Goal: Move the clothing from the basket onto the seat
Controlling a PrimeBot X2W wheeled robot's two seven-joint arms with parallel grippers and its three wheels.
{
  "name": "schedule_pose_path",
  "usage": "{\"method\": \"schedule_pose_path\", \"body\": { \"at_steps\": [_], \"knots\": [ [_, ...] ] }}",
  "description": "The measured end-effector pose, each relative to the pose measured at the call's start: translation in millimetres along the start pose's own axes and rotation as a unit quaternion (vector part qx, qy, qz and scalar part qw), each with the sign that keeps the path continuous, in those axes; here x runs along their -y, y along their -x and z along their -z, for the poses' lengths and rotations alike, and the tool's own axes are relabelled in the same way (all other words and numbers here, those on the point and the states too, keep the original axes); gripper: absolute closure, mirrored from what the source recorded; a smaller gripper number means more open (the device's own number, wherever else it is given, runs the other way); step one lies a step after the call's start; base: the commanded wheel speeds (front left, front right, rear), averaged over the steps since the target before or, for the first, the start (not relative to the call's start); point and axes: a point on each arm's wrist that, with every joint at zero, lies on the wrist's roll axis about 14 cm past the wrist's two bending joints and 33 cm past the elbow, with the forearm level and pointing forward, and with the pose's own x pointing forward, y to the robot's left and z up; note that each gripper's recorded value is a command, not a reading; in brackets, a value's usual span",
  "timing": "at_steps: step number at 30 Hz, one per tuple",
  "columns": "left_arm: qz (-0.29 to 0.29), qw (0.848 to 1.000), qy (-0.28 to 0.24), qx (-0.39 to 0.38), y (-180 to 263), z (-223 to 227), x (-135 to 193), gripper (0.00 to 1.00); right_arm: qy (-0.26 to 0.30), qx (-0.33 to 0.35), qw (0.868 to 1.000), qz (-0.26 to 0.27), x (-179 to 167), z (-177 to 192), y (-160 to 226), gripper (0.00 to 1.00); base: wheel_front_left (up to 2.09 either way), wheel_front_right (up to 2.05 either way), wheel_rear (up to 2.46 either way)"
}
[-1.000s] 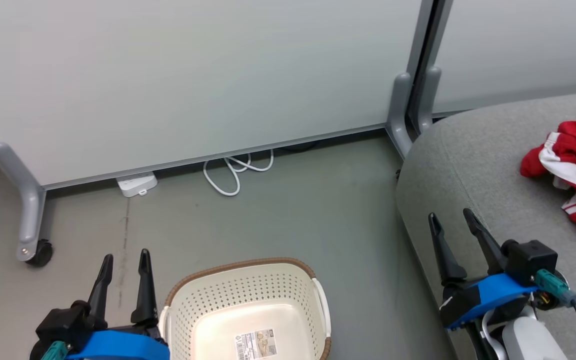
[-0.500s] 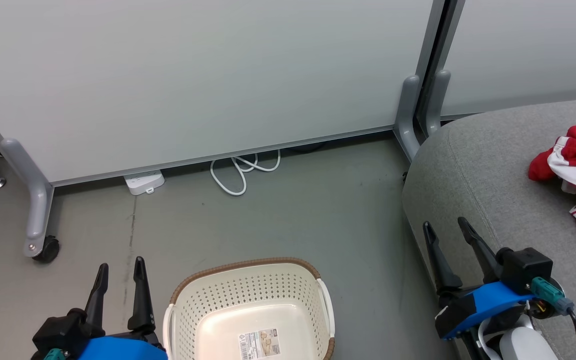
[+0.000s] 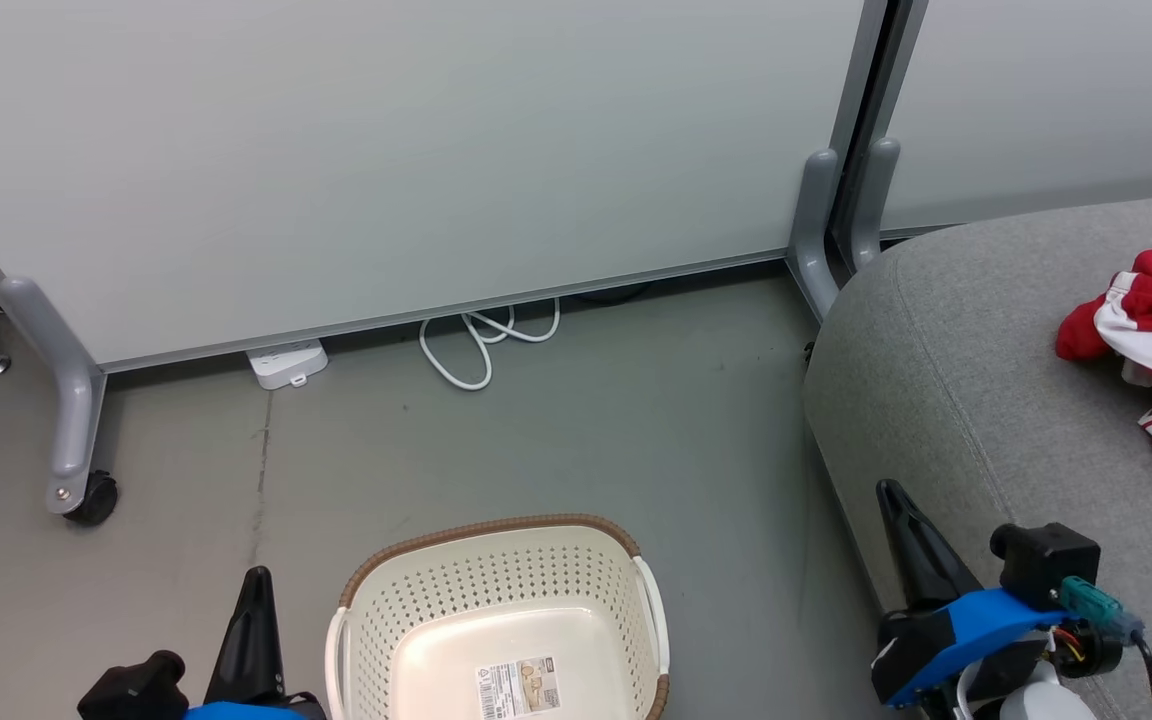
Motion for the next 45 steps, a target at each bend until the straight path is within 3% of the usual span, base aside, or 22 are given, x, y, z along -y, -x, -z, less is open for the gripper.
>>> {"method": "schedule_pose_path", "body": {
  "at_steps": [18, 45],
  "knots": [
    [-0.032, 0.988, 0.148, 0.0, -4.4, -7.5, -10.8, 1.0, -0.167, 0.011, 0.986, 0.026, 12.2, -8.2, -1.0, 1.0, 0.0, 0.0, 0.0],
    [-0.036, 0.949, 0.311, 0.015, -13.3, -24.5, -13.8, 1.0, -0.348, 0.029, 0.936, 0.036, 21.9, -15.9, 0.0, 1.0, 0.0, 0.0, 0.0]
  ]
}}
